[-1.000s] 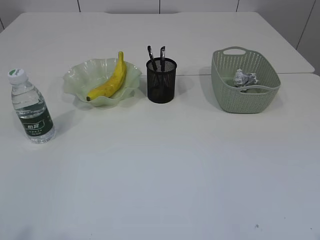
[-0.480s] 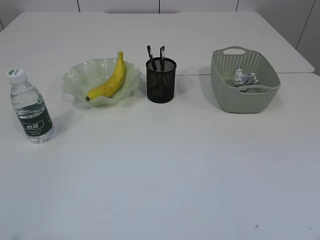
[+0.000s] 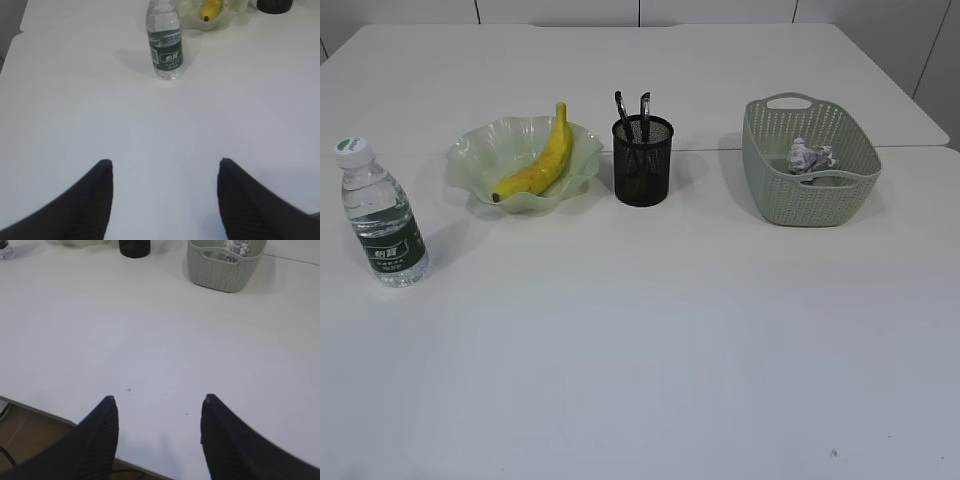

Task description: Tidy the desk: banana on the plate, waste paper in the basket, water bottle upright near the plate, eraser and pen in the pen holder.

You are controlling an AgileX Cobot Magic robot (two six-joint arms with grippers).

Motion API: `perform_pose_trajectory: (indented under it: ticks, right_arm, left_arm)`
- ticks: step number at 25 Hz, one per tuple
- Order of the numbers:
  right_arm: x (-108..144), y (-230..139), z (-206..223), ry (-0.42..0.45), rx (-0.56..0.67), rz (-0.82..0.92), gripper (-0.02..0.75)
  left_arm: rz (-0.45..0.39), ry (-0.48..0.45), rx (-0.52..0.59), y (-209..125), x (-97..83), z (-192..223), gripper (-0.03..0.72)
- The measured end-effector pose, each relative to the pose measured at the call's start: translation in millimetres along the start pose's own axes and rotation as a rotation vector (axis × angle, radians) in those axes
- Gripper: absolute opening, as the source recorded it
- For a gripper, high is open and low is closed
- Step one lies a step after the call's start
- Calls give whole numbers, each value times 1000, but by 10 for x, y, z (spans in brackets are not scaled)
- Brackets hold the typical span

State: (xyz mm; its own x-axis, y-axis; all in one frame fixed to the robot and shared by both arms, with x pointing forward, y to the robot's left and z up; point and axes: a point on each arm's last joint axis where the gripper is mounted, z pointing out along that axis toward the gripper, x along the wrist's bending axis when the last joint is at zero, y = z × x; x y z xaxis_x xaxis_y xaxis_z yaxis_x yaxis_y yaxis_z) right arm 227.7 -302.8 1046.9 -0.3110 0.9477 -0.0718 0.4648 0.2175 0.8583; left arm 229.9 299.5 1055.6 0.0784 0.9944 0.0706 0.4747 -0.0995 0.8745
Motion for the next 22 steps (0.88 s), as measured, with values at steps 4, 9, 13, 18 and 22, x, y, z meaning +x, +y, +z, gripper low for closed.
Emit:
perform_pose_trajectory:
  ticks: [4, 9, 13, 18, 22]
  right_arm:
    - [0, 0, 0, 0, 0, -5, 398]
    - [0, 0, 0, 0, 0, -6, 397]
    - [0, 0, 0, 0, 0, -6, 397]
    - [0, 0, 0, 0, 0, -6, 398]
    - [3, 0, 0, -22, 2, 5, 397]
  left_arm:
    - [0, 0, 0, 0, 0, 0, 465]
    - [0, 0, 2, -2, 0, 0, 465]
    - [0, 0, 2, -2, 0, 0, 465]
    - [0, 0, 2, -2, 0, 0, 465]
    - [0, 0, 2, -2, 0, 0, 465]
